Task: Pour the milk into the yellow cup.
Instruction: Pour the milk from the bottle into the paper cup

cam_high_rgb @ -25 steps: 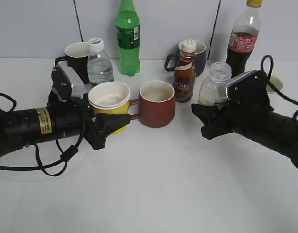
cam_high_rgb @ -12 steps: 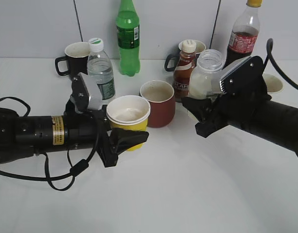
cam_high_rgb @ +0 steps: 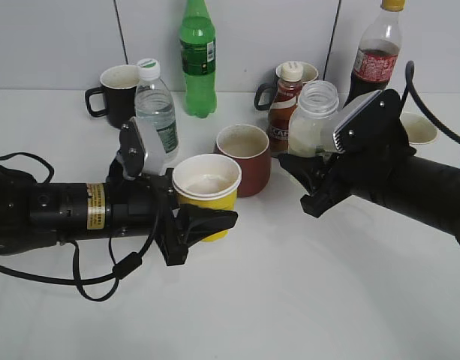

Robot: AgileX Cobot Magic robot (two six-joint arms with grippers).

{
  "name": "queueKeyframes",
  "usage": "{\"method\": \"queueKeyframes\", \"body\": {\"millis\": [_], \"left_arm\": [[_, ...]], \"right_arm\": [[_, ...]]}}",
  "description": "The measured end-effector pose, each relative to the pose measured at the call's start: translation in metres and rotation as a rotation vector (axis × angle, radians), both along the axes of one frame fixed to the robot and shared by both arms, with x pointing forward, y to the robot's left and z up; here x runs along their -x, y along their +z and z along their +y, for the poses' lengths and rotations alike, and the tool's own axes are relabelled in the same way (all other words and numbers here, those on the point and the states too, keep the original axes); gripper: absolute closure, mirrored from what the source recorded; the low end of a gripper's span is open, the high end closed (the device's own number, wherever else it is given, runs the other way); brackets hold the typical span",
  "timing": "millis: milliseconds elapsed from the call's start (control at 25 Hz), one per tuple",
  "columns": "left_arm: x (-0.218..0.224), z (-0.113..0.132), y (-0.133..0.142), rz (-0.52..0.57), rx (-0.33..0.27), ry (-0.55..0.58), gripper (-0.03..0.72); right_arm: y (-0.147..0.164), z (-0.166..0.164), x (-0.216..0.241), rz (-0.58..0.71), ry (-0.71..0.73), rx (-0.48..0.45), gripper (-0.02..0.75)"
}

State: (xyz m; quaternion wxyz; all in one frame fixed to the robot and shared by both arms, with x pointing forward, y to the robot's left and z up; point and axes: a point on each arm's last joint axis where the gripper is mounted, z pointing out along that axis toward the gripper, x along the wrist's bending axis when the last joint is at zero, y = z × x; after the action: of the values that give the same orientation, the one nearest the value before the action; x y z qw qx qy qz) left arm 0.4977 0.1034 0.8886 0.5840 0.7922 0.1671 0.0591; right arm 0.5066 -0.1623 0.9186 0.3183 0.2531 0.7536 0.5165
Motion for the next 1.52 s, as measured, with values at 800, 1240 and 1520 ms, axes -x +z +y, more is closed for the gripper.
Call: {"method": "queueKeyframes", "body": {"millis": [800,1240,1520], "left_arm": [[0.004,-0.001,-0.001,0.025,-0.007,-0.039,0.284],[0.004,-0.003,0.000,0.011,-0.013,-0.074,0.284],[0.002,-0.015,0.007,-0.033,-0.004,-0.132,0.284]], "right_arm": [[0.013,0.020,-0.015,-0.096,0.064,0.122,0.302],[0.016,0.028,-0.018,-0.275,0.162,0.366,0.302],[0.022,0.030,-0.024,-0.414,0.198,0.492,0.302]]}}
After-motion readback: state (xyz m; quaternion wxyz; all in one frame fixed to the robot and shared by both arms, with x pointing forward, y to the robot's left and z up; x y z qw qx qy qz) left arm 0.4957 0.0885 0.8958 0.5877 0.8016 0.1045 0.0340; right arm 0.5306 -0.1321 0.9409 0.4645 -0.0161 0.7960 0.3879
